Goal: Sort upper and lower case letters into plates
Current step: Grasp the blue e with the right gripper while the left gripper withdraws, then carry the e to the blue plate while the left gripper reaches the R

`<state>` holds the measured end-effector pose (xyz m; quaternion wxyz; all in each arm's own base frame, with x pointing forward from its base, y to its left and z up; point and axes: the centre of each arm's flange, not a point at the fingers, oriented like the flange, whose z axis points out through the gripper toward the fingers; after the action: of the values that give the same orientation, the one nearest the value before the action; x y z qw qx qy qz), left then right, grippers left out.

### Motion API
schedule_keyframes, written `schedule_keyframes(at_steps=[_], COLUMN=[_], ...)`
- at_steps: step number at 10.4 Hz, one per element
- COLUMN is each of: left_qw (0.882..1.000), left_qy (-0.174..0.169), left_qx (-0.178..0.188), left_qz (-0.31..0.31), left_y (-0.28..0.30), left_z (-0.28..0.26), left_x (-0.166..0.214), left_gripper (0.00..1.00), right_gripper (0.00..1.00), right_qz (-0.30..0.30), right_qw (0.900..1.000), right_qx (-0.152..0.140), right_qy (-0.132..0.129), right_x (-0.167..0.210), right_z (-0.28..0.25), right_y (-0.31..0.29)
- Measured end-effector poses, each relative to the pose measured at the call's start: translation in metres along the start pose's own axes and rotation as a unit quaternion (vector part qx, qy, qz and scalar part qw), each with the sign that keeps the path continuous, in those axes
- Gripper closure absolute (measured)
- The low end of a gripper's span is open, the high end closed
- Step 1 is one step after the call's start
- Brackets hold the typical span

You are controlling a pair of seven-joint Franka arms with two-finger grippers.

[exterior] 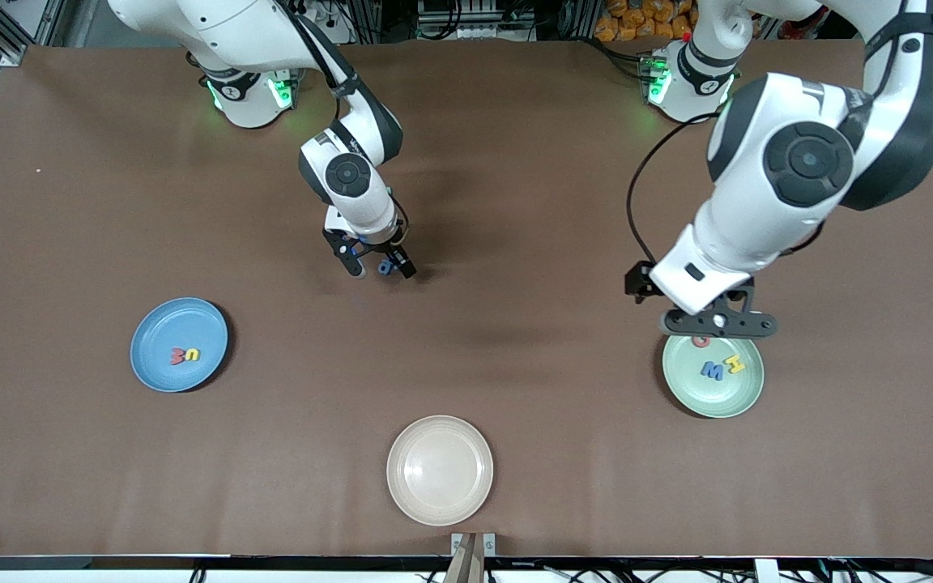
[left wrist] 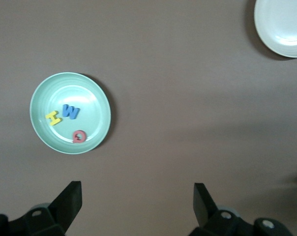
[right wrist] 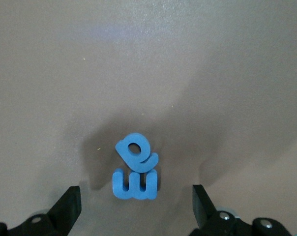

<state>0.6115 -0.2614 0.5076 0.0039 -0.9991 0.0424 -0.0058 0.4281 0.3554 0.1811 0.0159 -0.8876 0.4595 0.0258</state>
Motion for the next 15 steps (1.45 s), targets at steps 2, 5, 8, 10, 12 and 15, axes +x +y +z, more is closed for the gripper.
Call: schedule_keyframes(at_steps=[2, 5, 8, 10, 12, 15], left_qw=[1.000, 1.000, 0.999, 0.998, 0.997, 0.997], left_qy=[0.007, 0.015, 0.025, 0.028, 0.030, 0.030], left_qx=[-0.009, -0.016, -0.022, -0.025, -0.023, -0.008], left_qz=[0.011, 0.015, -0.015, -0.053, -0.074, -0.074], left_y=[0.015, 0.015, -0.030, -0.084, -0.112, -0.116], left_z=[-0.013, -0.043, -0.086, -0.113, -0.124, -0.125], left_x=[-0.009, -0.023, -0.032, -0.037, -0.041, -0.043], left_gripper=[0.00, 0.00, 0.00, 0.00, 0.00, 0.00], right_gripper=[0.00, 0.00, 0.15, 0.44, 0.60, 0.60], right_qz=[0.004, 0.007, 0.009, 0.020, 0.021, 0.023], right_qw=[1.000, 1.000, 1.000, 1.000, 1.000, 1.000], right_qx=[-0.003, -0.009, 0.000, 0.009, 0.011, 0.022], right_qy=[0.001, 0.001, 0.000, 0.000, -0.001, 0.000], right_x=[0.003, 0.002, 0.002, 0.001, -0.003, 0.000], right_z=[0.003, 0.015, 0.013, 0.006, 0.004, -0.002], right_y=[0.001, 0.004, 0.001, -0.002, -0.002, -0.006])
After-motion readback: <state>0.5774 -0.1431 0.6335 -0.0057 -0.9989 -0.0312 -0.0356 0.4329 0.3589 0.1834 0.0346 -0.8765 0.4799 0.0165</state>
